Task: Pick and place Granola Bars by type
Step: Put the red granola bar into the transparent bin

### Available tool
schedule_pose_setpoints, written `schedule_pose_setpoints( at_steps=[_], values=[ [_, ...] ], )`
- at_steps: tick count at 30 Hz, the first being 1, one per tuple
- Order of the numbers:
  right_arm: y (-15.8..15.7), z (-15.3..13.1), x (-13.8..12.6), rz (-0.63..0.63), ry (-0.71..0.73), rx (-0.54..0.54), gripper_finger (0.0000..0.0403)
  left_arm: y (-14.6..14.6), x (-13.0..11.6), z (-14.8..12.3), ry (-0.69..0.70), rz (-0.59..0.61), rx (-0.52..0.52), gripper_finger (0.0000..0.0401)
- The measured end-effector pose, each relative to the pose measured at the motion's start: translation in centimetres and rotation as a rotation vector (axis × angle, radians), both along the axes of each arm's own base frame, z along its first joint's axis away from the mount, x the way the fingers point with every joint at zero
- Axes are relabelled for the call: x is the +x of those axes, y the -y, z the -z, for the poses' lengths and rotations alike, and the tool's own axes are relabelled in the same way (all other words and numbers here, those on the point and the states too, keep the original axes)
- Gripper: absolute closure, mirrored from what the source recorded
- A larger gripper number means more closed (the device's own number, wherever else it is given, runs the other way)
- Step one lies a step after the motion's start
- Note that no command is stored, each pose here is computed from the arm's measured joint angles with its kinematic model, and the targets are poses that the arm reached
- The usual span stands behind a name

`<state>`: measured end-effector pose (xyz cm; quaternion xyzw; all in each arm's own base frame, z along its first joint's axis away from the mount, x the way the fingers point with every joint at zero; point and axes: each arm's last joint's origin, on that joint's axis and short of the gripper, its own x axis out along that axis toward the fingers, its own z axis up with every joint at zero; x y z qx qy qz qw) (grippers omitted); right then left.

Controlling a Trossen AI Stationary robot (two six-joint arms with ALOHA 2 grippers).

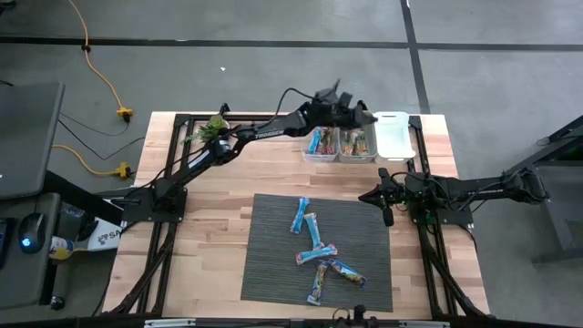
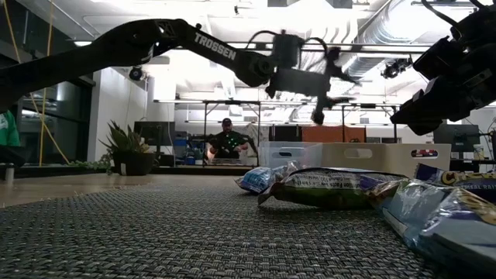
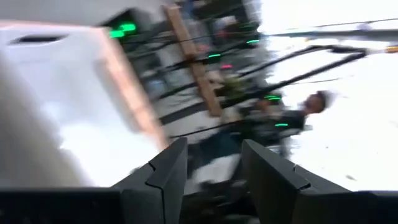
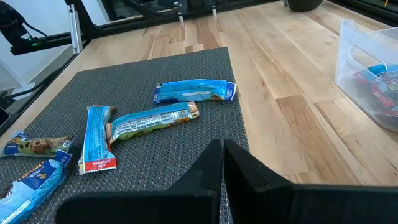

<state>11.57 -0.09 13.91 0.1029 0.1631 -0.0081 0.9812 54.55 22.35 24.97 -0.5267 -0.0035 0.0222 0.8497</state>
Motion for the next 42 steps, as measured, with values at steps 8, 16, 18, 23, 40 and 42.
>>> schedule_pose_setpoints(
  at_steps=[8, 16, 18, 23, 40, 42],
  values=[
    [0.0, 0.0, 0.0, -0.001, 0.0, 0.0, 0.0402, -1.1, -1.5, -3.9, 0.271, 0.138, 0.016, 0.0249],
    [0.0, 0.0, 0.0, 0.0, -0.001, 0.0, 0.0402, -0.3, -4.6, -11.0, 0.368, 0.261, 0.176, 0.0249],
    [0.0, 0.0, 0.0, 0.0, -0.001, 0.0, 0.0402, 0.0, -5.7, -13.1, 0.379, 0.288, 0.214, 0.0249],
    [0.0, 0.0, 0.0, 0.0, -0.001, 0.0, 0.0402, 1.4, -8.2, -17.3, 0.351, 0.371, 0.314, 0.0249],
    [0.0, 0.0, 0.0, 0.0, -0.001, 0.0, 0.0402, 7.2, -14.4, -19.3, -0.202, 0.476, 0.482, 0.0249],
    [0.0, 0.0, 0.0, 0.0, -0.002, 0.0, 0.0402, 8.3, -14.7, -18.9, -0.29, 0.466, 0.497, 0.0249]
  ],
)
